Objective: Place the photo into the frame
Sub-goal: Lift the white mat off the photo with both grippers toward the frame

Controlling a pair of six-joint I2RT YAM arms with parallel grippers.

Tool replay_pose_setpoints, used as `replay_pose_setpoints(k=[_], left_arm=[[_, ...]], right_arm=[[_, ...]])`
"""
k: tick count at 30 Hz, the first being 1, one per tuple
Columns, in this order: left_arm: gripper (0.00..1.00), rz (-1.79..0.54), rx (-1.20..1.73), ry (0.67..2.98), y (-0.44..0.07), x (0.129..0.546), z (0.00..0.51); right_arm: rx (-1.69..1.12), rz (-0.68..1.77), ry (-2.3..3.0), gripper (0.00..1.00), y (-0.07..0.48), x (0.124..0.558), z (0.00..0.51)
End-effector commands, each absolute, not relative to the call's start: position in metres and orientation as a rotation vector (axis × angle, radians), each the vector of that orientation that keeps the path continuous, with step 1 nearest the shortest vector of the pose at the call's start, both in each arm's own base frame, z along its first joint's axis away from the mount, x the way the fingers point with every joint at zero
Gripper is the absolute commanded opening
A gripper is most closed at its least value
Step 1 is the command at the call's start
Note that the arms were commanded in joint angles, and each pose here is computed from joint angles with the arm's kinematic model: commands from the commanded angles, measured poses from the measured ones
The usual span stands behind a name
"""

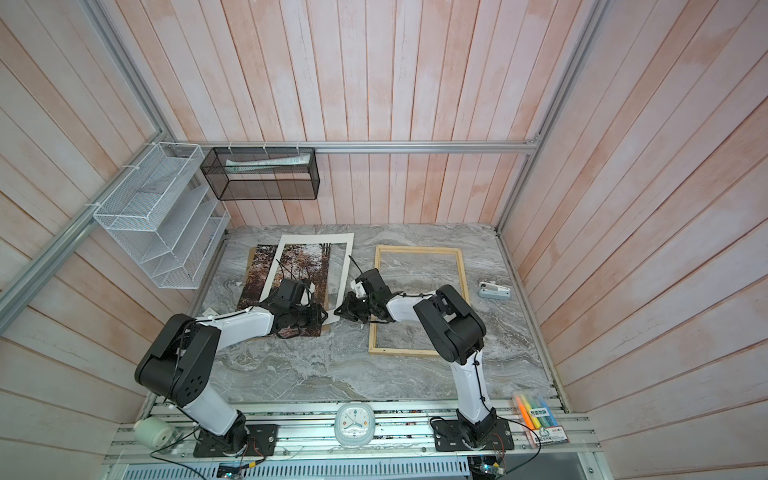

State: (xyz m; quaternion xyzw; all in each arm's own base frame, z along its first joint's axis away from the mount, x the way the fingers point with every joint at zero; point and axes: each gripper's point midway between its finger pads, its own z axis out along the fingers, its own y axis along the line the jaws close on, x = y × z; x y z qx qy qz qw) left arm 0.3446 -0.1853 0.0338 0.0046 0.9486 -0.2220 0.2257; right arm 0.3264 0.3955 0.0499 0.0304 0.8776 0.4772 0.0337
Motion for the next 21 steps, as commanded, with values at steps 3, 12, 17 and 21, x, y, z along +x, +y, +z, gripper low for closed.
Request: replay_pose_setpoints(k=[3, 12, 17, 21], left_arm=[[0.43, -0.588, 0.019, 2.662, -0.181, 0.331, 0.031], [0.45, -0.527, -0.019, 2.539, -0.169, 0.348, 0.070], [0.45, -0.557, -0.003, 2.514, -0.175, 0.353, 0.081], [0.45, -0.612, 0.032, 2.486, -0.187, 0.351, 0.088]], right_arm=[[0.010, 1.400, 2.695, 0.00, 0.398, 0.329, 0.056], [-0.126, 1.387, 2.649, 0.00, 0.394, 0.326, 0.077], [-0.252, 1.349, 2.627, 0.00, 0.381, 0.324, 0.100], [-0.277, 1.333, 2.595, 0.00, 0.359, 0.332, 0.122]])
